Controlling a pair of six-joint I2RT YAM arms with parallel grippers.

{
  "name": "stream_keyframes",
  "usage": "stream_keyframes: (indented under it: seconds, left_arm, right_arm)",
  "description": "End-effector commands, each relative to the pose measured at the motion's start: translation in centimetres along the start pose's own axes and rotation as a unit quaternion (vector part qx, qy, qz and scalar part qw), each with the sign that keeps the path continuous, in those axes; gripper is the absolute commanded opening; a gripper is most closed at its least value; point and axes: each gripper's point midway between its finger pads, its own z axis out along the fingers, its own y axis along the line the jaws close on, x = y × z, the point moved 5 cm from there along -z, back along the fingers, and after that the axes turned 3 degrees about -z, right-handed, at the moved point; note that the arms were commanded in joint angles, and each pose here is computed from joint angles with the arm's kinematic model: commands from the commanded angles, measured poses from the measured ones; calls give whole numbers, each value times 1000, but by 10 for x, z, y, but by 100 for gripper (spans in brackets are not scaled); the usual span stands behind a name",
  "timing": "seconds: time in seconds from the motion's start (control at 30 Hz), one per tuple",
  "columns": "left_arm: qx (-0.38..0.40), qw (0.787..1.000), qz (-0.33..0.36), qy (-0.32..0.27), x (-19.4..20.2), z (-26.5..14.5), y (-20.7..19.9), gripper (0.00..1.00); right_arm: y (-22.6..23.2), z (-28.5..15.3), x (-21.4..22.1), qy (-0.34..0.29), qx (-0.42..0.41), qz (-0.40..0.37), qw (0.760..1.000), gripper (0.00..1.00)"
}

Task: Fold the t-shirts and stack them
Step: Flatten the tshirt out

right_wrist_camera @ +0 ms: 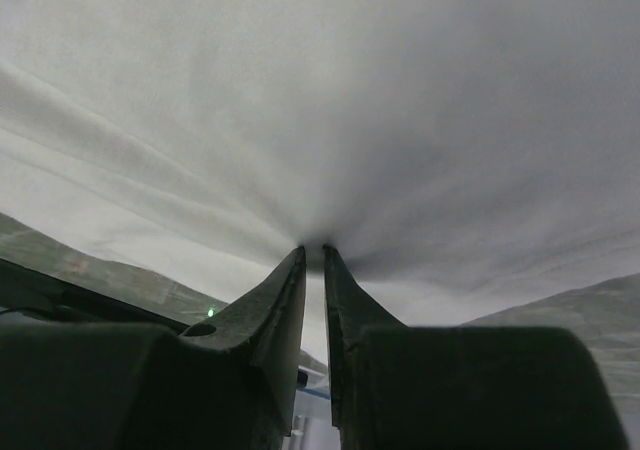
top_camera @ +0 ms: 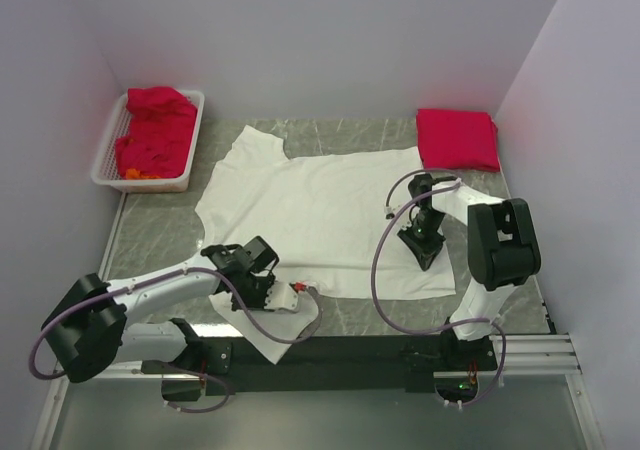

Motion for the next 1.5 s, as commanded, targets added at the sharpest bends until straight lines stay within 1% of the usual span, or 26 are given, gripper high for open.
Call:
stream_keyframes:
  seconds: [0.0, 0.07, 0.1, 0.13, 0.2, 0.27, 0.33, 0.37, 0.4, 0.47, 0.5, 0.57, 0.6, 0.73, 0.8, 0.87, 0.93, 0.97, 1.03, 1.1, 1.13, 1.17, 1.3, 1.4, 1.43, 1.47]
  left_arm:
    - [51, 996, 71, -26, -6, -17, -18, 27]
    - [79, 992, 93, -15, -6, -31, -23, 25]
    - [96, 988, 118, -9, -4, -34, -26, 25]
    - [112, 987, 114, 9, 2, -37, -31, 23]
    - [111, 985, 130, 21, 5, -43, -31, 21]
    - [41, 994, 99, -27, -17, -51, -10, 19]
    - [22, 996, 71, -56, -32, -54, -2, 22]
    - [-22, 994, 63, -90, -49, -54, 15, 23]
    - [-38, 994, 36, -97, -52, -52, 20, 23]
    - [-60, 993, 28, -97, -54, -43, 29, 25]
    - [-83, 990, 22, -114, -61, -41, 39, 25]
    - [-93, 991, 14, -99, -58, -29, 45, 24]
    - [-112, 988, 9, -107, -63, -26, 53, 24]
    - [-141, 987, -16, -73, -59, -5, 68, 24]
    - [-128, 990, -6, -65, -61, 1, 64, 23]
    - [-93, 994, 22, -54, -60, 9, 45, 22]
    - [-34, 996, 64, -43, -53, 14, 17, 20]
    - [-7, 994, 98, -42, -54, 16, 2, 20]
    - [39, 989, 134, -55, -54, 15, -20, 17]
    - [74, 982, 166, -56, -54, 12, -39, 17]
    - [92, 978, 176, -60, -56, 10, -45, 17]
    - [114, 975, 187, -49, -54, 8, -54, 17]
    - [174, 966, 186, -48, -59, -2, -67, 16]
    - [158, 965, 193, -84, -71, -14, -66, 16]
    - [136, 967, 190, -99, -78, -19, -62, 16]
    - [110, 975, 172, -92, -78, -20, -53, 16]
  right_arm:
    - [5, -1, 15, 21, 3, -15, 1000, 20]
    - [7, -3, 21, 31, 5, -23, 999, 20]
    - [5, -3, 24, 38, 11, -30, 999, 21]
    - [5, -3, 28, 44, 13, -33, 998, 21]
    - [5, -5, 32, 49, 18, -40, 998, 20]
    - [4, -14, 25, 25, 20, -40, 999, 20]
    - [7, -20, 17, 1, 9, -31, 999, 20]
    - [6, -25, 11, -10, 10, -29, 999, 20]
    - [6, -26, 9, -14, 9, -25, 1000, 20]
    - [4, -26, 5, -15, 10, -22, 1000, 20]
    - [2, -25, 4, -12, 12, -19, 1000, 20]
    - [-1, -21, 1, -10, 14, -17, 1000, 20]
    - [-2, -20, -1, -9, 15, -14, 1000, 20]
    - [-6, -15, -6, -7, 13, -6, 1000, 20]
    - [-6, -14, -7, -6, 10, -5, 1000, 20]
    - [-5, -12, -6, -1, 8, -7, 1000, 19]
    - [-5, -11, -4, 4, 8, -9, 1000, 19]
    - [-6, -10, -3, 7, 9, -10, 1000, 19]
    - [-6, -9, -1, 11, 12, -13, 1000, 19]
    - [-7, -8, 0, 14, 12, -14, 1000, 19]
    - [-7, -8, 1, 16, 13, -13, 1000, 19]
    - [-7, -8, 0, 18, 12, -15, 1000, 19]
    - [-7, -9, 1, 20, 9, -17, 1000, 19]
    - [-7, -11, 0, 18, 10, -19, 1000, 19]
    - [-7, -11, 0, 17, 11, -19, 1000, 19]
    - [-6, -12, 0, 14, 10, -19, 1000, 19]
